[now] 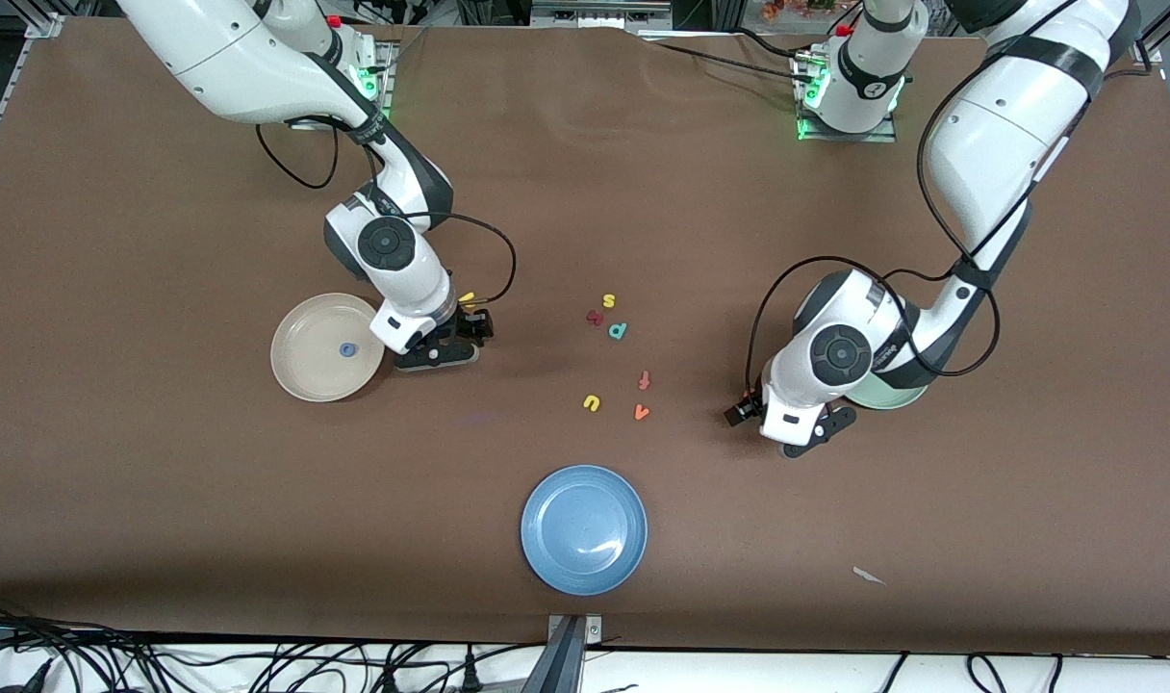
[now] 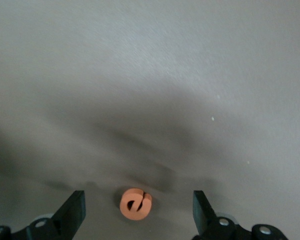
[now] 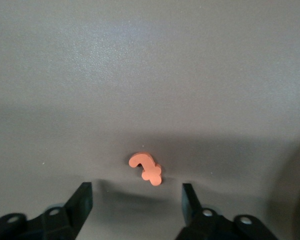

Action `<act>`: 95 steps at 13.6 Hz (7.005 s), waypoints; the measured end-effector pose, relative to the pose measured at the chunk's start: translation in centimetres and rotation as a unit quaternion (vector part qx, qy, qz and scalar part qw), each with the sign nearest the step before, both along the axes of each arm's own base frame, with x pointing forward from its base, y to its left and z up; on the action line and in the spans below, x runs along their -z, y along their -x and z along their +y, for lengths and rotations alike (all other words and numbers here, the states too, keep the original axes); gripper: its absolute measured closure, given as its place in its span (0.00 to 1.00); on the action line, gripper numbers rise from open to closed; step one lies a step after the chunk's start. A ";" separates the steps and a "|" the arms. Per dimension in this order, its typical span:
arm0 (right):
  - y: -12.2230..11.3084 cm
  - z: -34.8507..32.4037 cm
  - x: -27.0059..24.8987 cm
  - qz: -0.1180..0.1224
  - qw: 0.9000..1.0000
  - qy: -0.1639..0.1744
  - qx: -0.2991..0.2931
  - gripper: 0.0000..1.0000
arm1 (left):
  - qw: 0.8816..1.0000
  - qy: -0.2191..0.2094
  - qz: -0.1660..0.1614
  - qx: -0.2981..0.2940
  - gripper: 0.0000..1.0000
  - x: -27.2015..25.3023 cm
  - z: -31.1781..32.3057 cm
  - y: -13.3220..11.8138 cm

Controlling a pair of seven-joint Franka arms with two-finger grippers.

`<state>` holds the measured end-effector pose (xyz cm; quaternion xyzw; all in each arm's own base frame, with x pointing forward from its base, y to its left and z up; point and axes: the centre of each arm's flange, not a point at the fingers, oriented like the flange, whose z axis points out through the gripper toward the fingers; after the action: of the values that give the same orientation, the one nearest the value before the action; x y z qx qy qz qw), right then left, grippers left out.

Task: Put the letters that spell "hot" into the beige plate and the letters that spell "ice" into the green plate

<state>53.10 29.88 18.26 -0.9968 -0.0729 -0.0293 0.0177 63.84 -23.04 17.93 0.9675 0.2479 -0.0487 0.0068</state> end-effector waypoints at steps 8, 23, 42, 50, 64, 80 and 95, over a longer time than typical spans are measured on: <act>-0.4 -1.0 0.9 -0.014 1.000 0.014 -0.017 0.46 | 1.000 0.004 0.001 0.011 0.42 0.9 0.2 -0.1; -0.5 -0.7 0.6 -0.023 0.999 0.008 -0.022 0.74 | 0.997 0.000 0.060 0.050 0.72 -5.5 7.2 -1.7; -1.1 -15.3 -5.5 -0.030 0.992 0.082 -0.090 0.82 | 0.984 0.019 0.150 0.094 0.27 -3.5 26.4 0.0; 0.7 -19.4 -5.2 -0.012 0.991 0.096 -0.093 0.45 | 0.986 -0.013 0.151 0.067 0.00 -16.5 28.8 -2.7; 4.7 -6.9 -5.4 -0.001 0.999 0.027 0.028 0.05 | 0.975 -0.029 0.174 0.138 0.00 -33.0 26.3 -2.6; 10.3 2.0 -0.5 -0.013 1.000 0.008 -0.022 0.05 | 0.985 -0.018 -0.016 0.173 0.00 -39.5 27.2 2.7; 10.0 1.4 1.7 -0.024 0.999 0.000 -0.046 0.33 | 0.951 -0.001 -0.024 0.308 0.00 -39.3 27.1 2.7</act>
<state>43.10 31.29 16.61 -0.9914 -0.1191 -0.0522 0.0172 61.18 4.08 57.21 0.9977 -0.0628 -0.0253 -0.0036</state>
